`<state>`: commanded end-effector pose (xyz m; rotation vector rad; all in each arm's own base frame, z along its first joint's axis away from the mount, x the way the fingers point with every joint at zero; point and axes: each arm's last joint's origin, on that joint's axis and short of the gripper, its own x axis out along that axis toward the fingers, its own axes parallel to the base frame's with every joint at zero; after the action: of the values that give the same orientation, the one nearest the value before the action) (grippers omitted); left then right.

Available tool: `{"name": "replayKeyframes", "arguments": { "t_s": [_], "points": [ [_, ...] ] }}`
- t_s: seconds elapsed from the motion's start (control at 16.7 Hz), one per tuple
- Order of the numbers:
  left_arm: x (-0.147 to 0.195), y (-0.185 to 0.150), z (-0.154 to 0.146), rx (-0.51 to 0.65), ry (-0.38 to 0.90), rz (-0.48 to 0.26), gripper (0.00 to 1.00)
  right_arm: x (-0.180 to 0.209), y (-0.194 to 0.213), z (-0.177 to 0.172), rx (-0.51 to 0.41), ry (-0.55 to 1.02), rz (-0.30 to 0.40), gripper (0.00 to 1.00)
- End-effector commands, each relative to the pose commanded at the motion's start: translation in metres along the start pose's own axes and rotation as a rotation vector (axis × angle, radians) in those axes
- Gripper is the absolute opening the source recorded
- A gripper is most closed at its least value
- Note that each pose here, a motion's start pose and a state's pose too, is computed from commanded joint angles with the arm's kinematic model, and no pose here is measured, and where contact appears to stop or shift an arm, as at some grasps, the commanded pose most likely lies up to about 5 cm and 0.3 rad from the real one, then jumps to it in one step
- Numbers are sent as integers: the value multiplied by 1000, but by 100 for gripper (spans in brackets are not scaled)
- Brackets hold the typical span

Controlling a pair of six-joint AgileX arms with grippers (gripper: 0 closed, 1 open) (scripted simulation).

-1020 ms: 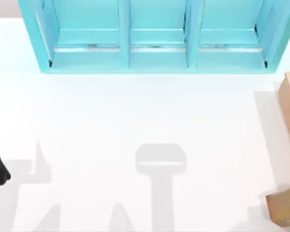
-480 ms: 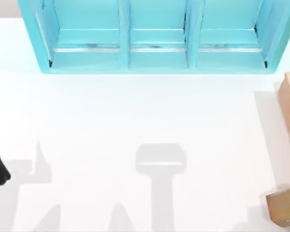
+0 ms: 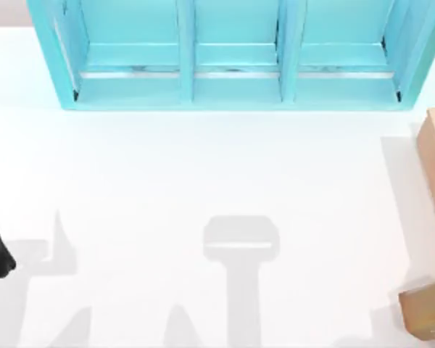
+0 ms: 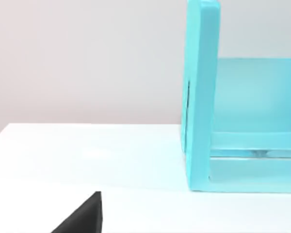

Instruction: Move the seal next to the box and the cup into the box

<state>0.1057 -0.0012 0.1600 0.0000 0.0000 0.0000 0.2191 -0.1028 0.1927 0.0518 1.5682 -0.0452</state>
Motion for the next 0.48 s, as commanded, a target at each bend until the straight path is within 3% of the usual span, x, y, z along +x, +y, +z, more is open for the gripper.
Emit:
{"name": "replayKeyframes", "arguments": {
  "t_s": [0.48],
  "points": [
    [0,0,0,0,0,0,100,-63,2,0,-34,23,-2,100]
  ]
}}
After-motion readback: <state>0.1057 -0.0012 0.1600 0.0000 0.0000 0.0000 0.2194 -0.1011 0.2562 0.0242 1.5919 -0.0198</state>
